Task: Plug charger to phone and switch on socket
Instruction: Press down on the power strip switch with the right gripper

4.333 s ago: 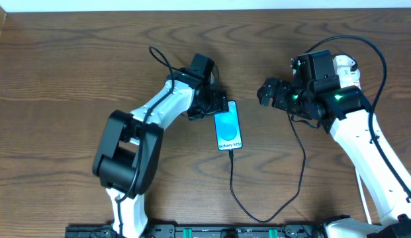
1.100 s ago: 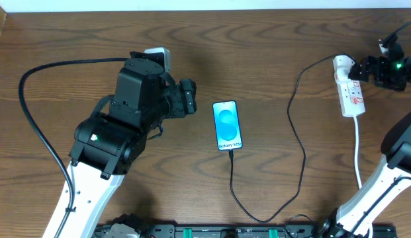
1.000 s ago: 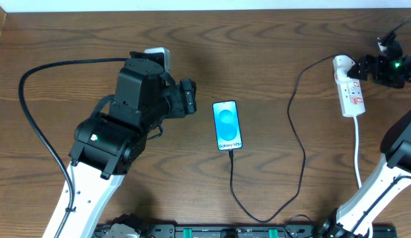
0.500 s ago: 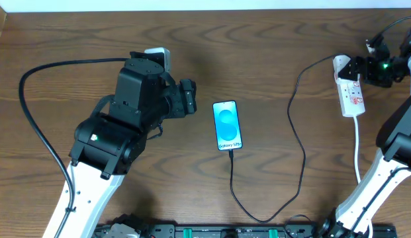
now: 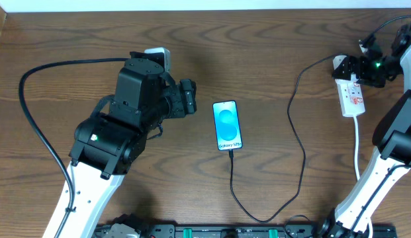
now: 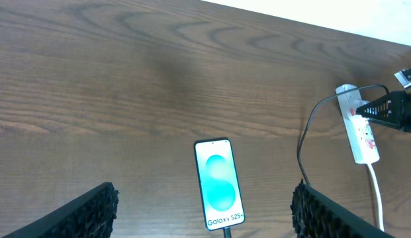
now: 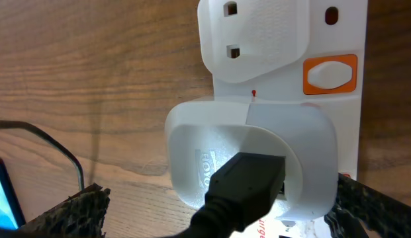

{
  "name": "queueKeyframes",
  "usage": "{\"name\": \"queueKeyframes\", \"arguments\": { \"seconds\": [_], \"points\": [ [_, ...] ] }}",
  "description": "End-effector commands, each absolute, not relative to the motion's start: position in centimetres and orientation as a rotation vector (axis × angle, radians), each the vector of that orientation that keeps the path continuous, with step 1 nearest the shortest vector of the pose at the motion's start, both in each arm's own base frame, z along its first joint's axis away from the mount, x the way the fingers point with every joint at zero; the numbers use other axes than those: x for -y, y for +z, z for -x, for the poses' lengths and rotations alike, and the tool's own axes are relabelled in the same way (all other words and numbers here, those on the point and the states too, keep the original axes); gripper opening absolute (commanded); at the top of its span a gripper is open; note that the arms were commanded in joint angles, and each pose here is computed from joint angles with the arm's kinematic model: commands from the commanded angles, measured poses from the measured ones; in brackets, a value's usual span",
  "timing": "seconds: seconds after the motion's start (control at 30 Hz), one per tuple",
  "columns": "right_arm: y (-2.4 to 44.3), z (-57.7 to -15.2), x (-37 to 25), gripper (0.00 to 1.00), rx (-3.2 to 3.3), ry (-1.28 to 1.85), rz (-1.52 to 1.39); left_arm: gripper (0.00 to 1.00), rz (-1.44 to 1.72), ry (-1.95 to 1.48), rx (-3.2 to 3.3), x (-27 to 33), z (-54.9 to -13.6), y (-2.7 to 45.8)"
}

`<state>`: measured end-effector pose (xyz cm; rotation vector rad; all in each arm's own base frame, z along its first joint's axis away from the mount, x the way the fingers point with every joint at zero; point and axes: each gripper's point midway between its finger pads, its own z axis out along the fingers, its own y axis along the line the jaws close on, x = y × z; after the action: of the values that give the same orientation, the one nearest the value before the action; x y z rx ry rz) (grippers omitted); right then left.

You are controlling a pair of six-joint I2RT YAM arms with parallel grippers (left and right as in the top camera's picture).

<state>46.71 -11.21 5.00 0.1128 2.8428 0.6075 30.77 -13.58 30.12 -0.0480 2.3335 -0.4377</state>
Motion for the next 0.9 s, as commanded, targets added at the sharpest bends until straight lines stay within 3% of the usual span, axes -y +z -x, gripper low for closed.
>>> {"name": "queueKeyframes", "arguments": {
  "seconds": [0.0, 0.33, 0.87],
  "points": [
    [4.7, -46.8, 9.5, 0.99, -2.845, 0.687, -0.162, 0.84, 0.042, -0.419, -2.314, 13.2, -30.9, 30.7],
    [4.5, -46.7, 9.1, 0.99, -2.843, 0.720, -0.178, 0.84, 0.042, -0.419, -2.314, 13.2, -30.9, 30.7],
    [-0.5, -42.6, 5.8, 0.99, -2.927, 0.896, -0.223, 0.84, 0.042, -0.419, -2.314, 13.2, -30.9, 30.7]
  ]
}}
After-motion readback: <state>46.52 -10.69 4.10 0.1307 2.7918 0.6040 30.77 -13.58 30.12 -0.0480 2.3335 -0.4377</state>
